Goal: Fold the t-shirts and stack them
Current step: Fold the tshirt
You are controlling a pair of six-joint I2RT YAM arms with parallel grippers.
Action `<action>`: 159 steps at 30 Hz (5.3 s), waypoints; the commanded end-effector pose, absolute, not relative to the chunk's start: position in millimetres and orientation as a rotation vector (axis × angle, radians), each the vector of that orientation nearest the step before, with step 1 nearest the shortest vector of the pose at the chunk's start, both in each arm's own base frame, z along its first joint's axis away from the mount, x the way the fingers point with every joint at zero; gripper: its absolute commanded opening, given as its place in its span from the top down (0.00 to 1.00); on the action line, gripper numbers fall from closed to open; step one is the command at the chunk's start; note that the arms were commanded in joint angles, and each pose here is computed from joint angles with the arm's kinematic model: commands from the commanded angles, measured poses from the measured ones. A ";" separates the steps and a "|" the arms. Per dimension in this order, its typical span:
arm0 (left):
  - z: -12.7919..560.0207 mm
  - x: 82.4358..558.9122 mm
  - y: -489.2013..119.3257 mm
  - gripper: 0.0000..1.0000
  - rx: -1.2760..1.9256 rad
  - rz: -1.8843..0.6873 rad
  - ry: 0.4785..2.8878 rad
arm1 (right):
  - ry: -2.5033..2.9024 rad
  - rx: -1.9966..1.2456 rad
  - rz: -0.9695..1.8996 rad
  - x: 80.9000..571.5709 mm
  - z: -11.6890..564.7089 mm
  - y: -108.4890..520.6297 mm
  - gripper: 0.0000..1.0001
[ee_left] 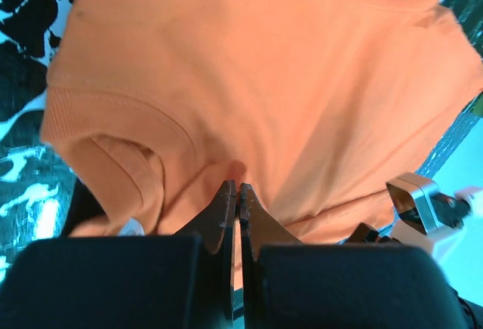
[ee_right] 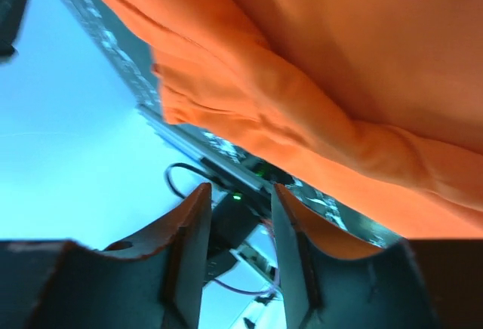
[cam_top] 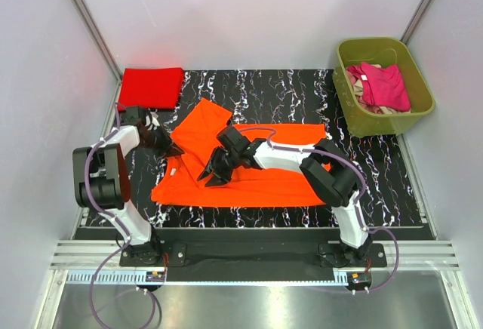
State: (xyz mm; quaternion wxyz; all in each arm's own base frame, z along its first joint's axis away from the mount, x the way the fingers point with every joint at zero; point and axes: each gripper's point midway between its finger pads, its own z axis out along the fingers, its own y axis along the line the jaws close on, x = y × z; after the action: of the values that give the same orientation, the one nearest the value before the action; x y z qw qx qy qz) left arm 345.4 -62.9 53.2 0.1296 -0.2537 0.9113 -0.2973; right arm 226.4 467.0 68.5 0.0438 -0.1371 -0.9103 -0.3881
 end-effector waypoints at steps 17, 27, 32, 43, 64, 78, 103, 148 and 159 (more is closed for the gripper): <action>64.1 339.7 -58.7 1.00 -0.697 -0.809 2.630 | -2.950 -0.143 -1.104 223.4 40.7 477.0 0.55; 57.2 344.1 -56.1 1.00 -0.696 -0.786 2.646 | -3.047 0.433 -1.185 220.1 88.0 484.9 0.58; 55.2 345.9 -54.7 1.00 -0.701 -0.779 2.648 | -3.098 0.762 -1.066 225.1 81.6 474.8 0.55; 47.3 342.0 -55.1 1.00 -0.721 -0.779 2.670 | -3.077 1.057 -0.959 238.8 62.3 490.3 0.67; 43.8 342.2 -55.0 1.00 -0.714 -0.779 2.679 | -3.089 1.228 -0.689 231.7 21.6 479.5 0.75; 54.9 342.2 -56.5 1.00 -0.708 -0.792 2.664 | -3.052 1.338 -0.825 230.1 72.5 486.6 1.00; 69.5 374.3 -90.9 0.99 -0.732 -0.875 2.647 | -3.081 1.168 -0.885 283.8 85.1 426.5 1.00; 130.9 502.6 -86.0 0.47 -0.351 -0.747 2.360 | -3.603 -0.653 -0.312 448.1 118.3 162.5 0.37; 95.3 577.9 -70.0 0.43 -0.041 -0.571 2.359 | -3.543 -0.745 -0.357 476.1 122.4 130.0 0.37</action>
State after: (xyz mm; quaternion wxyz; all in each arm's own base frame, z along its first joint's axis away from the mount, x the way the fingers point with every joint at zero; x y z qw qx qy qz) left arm 567.9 -76.5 85.7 0.3263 -0.0655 0.9099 -0.2477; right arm 471.1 136.1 116.2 -0.2464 -0.2012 -0.9431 -0.0973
